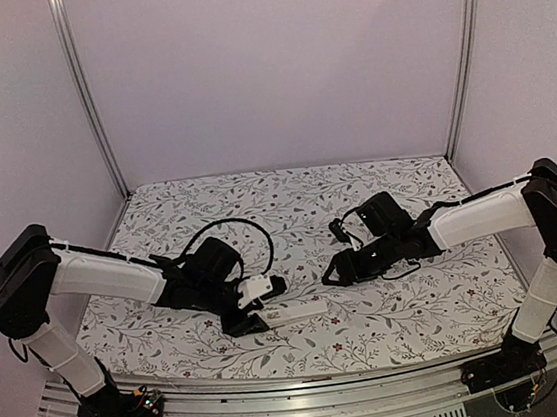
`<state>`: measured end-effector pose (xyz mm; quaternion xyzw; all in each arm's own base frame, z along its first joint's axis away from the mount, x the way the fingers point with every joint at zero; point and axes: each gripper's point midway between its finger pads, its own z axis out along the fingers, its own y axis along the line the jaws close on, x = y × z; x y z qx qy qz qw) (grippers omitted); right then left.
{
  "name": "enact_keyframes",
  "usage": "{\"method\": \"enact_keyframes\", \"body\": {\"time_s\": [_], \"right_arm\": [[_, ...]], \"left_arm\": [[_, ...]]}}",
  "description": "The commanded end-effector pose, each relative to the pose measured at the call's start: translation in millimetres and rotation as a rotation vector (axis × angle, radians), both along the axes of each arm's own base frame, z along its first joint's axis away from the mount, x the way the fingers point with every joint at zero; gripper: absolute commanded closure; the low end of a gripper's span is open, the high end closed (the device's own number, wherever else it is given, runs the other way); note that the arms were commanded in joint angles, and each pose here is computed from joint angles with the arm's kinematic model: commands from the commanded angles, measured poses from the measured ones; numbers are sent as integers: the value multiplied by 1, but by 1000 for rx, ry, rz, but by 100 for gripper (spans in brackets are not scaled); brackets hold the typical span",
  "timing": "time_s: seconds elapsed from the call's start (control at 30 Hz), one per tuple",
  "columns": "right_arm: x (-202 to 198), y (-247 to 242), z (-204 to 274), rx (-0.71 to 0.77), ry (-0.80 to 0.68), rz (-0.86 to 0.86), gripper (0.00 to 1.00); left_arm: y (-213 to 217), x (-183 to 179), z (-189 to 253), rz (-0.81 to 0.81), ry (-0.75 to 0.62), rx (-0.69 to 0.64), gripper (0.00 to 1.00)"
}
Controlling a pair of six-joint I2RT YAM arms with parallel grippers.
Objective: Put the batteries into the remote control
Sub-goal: Adjust the battery cover on the remote control without the battery cover.
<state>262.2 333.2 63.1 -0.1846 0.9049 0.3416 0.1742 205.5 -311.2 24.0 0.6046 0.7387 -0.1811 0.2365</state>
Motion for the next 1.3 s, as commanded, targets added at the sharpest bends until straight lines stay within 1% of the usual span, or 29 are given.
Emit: {"method": "enact_keyframes", "body": {"time_s": [0.0, 0.23, 0.4, 0.5, 0.63, 0.77, 0.97, 1.07, 1.27], "right_arm": [[-3, -4, -9, -22, 9, 2, 43], [-5, -4, -10, -22, 14, 5, 43], [-7, -4, -10, -12, 28, 8, 43], [-9, -3, -10, -6, 36, 10, 44], [-11, -1, -10, -5, 37, 11, 45], [-10, 0, -9, -2, 36, 9, 45], [-10, 0, -8, -1, 36, 7, 45], [-10, 1, -8, -1, 37, 4, 45], [-10, 0, -8, -5, 35, 2, 45]], "left_arm": [[-9, 1, 4, 5, 27, -16, 45], [-12, 0, -2, 10, 43, 4, 51], [-14, -1, -2, 8, 43, 5, 52], [-17, -1, -1, 11, 41, 4, 56], [-20, -2, 0, 11, 30, 4, 57], [-22, -4, -1, 6, 25, -4, 64], [-26, -6, 0, 5, 29, -10, 66], [-30, -4, 1, 11, 18, -14, 73], [-32, -9, -2, -3, 27, -12, 72]]}}
